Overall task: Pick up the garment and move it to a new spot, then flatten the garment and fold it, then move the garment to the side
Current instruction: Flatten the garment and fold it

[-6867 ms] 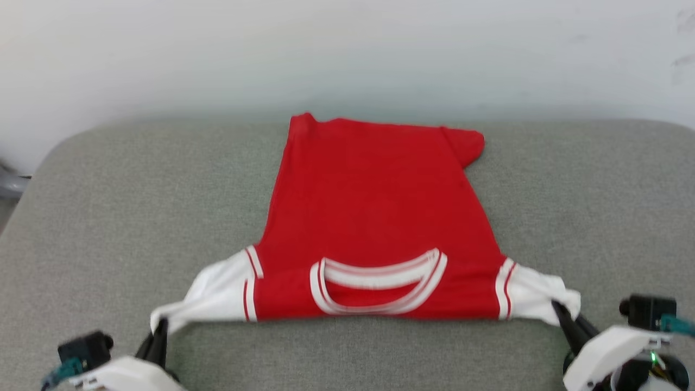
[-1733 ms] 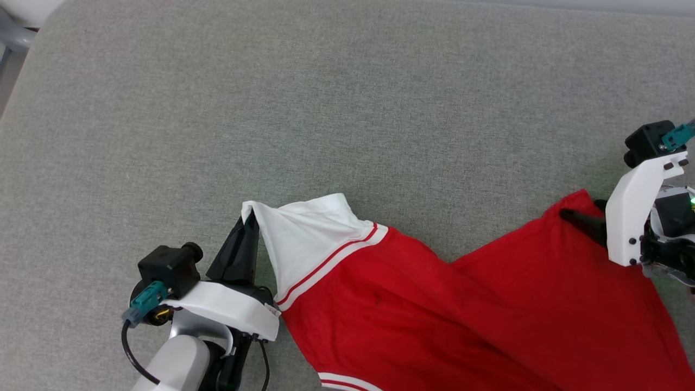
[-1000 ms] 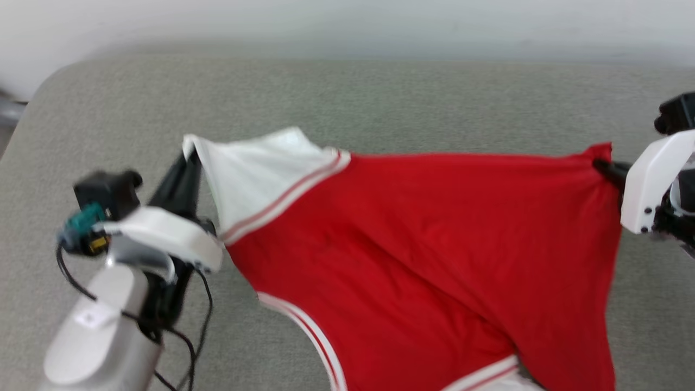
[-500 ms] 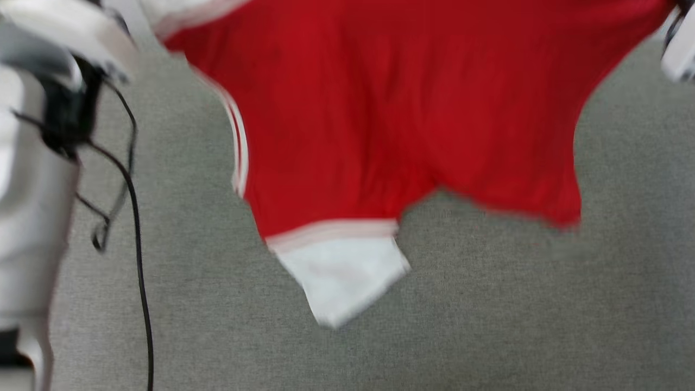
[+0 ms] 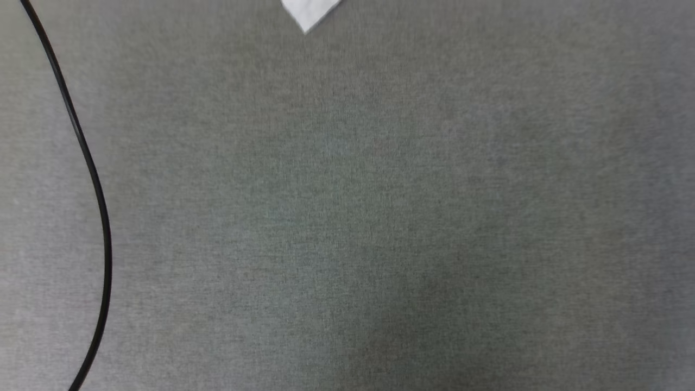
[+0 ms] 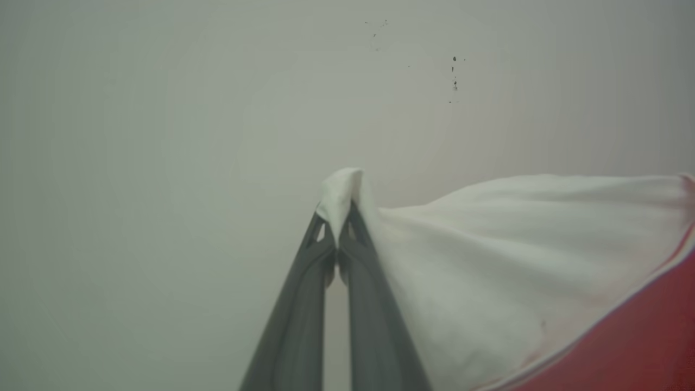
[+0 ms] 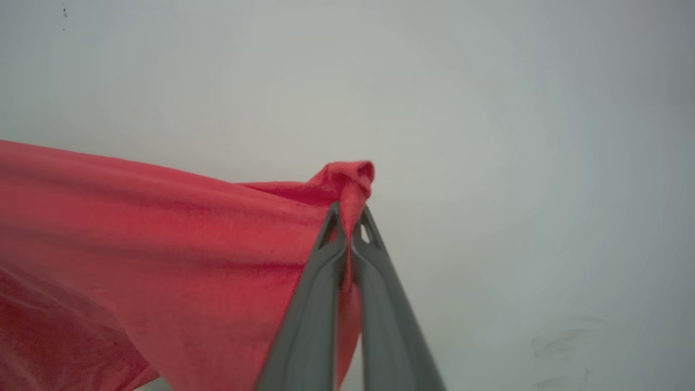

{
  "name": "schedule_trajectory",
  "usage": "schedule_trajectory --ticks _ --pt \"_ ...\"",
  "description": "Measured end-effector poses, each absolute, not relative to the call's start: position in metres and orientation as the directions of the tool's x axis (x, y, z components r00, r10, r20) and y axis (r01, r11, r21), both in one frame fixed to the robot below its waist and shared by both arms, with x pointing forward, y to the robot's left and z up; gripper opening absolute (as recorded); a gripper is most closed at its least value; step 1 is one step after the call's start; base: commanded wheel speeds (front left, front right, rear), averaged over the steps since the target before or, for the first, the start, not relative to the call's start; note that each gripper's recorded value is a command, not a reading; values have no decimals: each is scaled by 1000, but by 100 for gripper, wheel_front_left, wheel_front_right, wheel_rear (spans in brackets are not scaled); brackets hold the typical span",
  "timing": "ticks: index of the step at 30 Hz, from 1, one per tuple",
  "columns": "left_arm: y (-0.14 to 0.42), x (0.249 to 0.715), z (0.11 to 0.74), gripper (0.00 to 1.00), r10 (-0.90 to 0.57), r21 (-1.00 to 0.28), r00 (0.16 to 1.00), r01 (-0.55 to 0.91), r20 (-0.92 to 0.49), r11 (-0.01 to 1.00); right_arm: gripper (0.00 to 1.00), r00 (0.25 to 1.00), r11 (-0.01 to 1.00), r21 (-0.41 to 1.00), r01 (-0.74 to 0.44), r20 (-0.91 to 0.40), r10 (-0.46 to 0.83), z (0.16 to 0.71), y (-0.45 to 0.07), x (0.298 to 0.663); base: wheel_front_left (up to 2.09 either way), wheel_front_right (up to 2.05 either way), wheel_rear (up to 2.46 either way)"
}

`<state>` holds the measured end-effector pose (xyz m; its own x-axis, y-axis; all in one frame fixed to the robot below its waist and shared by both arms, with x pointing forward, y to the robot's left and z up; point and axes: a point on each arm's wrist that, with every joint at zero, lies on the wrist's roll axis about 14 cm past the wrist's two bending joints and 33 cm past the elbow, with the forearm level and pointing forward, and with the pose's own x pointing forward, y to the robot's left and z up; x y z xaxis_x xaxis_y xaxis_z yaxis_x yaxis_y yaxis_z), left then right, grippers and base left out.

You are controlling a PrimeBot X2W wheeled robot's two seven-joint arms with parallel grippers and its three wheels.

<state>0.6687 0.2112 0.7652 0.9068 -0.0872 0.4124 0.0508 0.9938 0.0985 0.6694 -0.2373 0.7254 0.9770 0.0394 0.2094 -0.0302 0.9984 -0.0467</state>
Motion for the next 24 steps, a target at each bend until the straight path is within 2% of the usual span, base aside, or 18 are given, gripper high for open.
schedule_trajectory --ticks 7,14,19,24 --pt "218 718 697 0 -72 73 952 53 299 996 0 989 998 -42 -53 137 58 672 -222 717 0 0 0" --pt "225 742 594 0 -59 -13 990 62 125 998 0 995 995 -24 -96 -6 95 581 -203 743 0 0 0" --pt "237 723 538 0 -38 -91 999 40 21 995 0 986 991 -6 -131 -106 130 529 -191 731 0 0 0" --pt "246 680 490 0 -16 -154 997 4 -77 988 0 969 989 17 -147 -197 147 486 -191 691 0 0 0"
